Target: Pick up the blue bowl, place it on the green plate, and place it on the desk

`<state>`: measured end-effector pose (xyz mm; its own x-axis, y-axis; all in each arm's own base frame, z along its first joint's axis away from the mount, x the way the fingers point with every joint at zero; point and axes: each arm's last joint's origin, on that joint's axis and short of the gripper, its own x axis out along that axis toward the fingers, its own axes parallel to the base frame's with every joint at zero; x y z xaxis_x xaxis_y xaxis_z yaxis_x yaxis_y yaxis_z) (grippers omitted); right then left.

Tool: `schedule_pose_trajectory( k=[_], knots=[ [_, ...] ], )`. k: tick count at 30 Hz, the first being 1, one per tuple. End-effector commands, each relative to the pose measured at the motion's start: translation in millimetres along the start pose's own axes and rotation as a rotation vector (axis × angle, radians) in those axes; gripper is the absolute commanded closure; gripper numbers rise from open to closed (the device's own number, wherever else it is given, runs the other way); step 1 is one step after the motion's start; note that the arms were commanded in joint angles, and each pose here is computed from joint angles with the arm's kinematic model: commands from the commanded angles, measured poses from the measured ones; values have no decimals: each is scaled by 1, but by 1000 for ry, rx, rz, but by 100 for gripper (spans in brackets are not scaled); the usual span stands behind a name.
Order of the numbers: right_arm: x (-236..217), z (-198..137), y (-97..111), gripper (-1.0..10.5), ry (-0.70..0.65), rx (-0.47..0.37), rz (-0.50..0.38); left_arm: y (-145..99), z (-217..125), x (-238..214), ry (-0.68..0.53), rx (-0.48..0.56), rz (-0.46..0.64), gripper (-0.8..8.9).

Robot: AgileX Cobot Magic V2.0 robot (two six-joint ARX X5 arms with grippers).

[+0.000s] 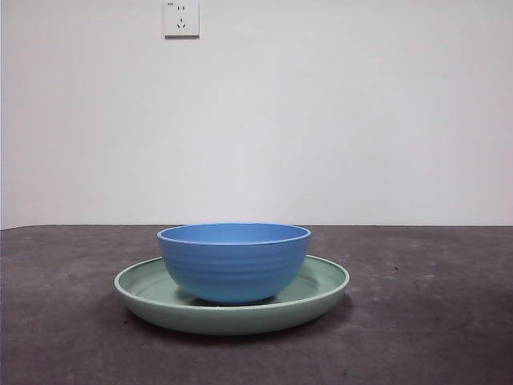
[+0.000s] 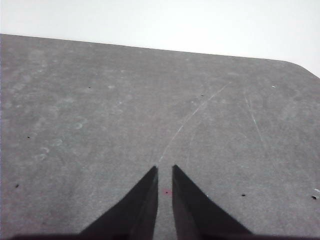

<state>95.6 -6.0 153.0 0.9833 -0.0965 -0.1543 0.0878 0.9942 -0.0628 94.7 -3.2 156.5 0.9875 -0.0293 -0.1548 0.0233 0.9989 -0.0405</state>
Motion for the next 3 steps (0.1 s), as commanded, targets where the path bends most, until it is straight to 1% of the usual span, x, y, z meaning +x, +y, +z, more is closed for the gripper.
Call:
schedule_pose_trajectory(
  k=[1, 3],
  knots=[
    [0, -1, 0, 905, -5, -7, -7, 1, -7, 2, 23, 11, 6, 787],
    [0, -1, 0, 905, -5, -7, -7, 1, -7, 2, 23, 11, 6, 787]
  ],
)
